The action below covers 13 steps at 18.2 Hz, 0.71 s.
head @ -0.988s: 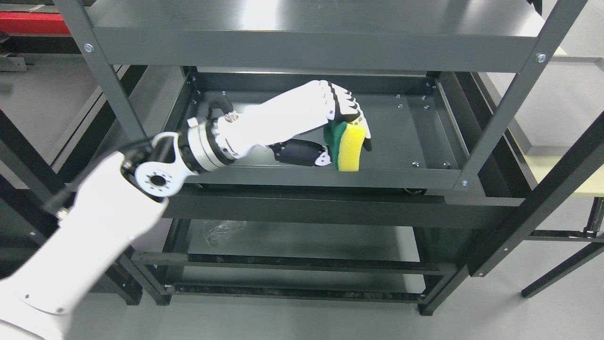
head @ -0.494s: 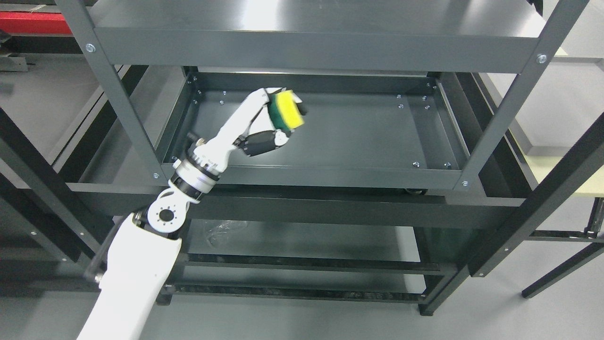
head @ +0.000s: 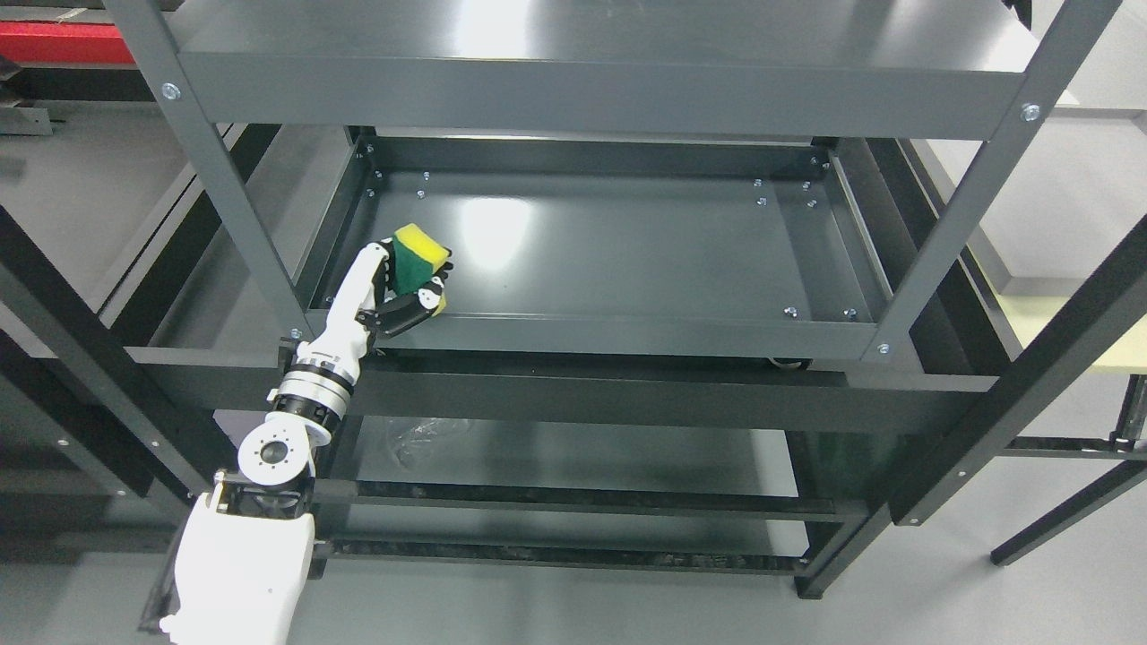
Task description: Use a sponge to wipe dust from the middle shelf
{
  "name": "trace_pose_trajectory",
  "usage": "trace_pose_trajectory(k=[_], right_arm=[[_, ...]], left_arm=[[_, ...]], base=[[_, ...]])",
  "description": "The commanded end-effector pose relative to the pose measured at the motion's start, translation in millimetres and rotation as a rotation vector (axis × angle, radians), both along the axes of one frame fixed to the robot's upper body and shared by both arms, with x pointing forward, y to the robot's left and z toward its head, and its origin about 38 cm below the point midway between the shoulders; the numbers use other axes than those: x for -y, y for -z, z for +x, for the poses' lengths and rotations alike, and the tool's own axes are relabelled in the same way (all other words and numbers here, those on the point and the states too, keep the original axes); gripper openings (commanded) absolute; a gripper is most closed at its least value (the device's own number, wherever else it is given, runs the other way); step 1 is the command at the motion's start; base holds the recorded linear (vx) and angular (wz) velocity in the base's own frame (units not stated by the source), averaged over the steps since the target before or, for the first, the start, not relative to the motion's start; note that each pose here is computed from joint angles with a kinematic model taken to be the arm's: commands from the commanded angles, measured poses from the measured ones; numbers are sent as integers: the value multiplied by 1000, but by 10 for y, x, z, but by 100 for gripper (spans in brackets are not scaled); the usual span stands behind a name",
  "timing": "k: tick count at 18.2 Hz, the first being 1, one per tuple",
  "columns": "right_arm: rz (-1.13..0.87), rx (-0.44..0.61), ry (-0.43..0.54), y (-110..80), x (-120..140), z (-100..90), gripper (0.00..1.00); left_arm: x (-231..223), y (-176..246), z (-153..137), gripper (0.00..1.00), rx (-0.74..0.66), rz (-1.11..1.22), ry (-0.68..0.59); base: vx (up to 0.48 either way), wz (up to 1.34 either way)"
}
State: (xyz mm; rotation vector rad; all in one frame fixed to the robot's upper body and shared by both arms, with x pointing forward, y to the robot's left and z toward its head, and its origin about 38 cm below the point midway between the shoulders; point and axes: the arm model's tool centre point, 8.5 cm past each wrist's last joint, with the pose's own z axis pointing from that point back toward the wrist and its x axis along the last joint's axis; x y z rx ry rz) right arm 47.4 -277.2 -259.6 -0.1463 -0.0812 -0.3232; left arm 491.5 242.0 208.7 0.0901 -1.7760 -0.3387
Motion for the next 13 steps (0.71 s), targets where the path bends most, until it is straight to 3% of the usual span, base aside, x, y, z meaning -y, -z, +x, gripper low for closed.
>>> trace_pose_trajectory(k=[1, 5, 8, 13], right_arm=[[3, -52, 5, -8, 101, -14, 100], [3, -52, 5, -8, 101, -14, 100], [3, -52, 5, -8, 101, -14, 100], [3, -52, 5, -8, 101, -14, 100]], left_arm=[[-129, -743, -607, 5, 297, -78, -6], [231, -705, -685, 5, 370, -84, 112], [-4, -649, -719, 5, 371, -93, 49], [-467, -185, -974, 4, 302, -119, -68]], base=[[0, 0], [0, 0], [0, 0], [-3, 11]])
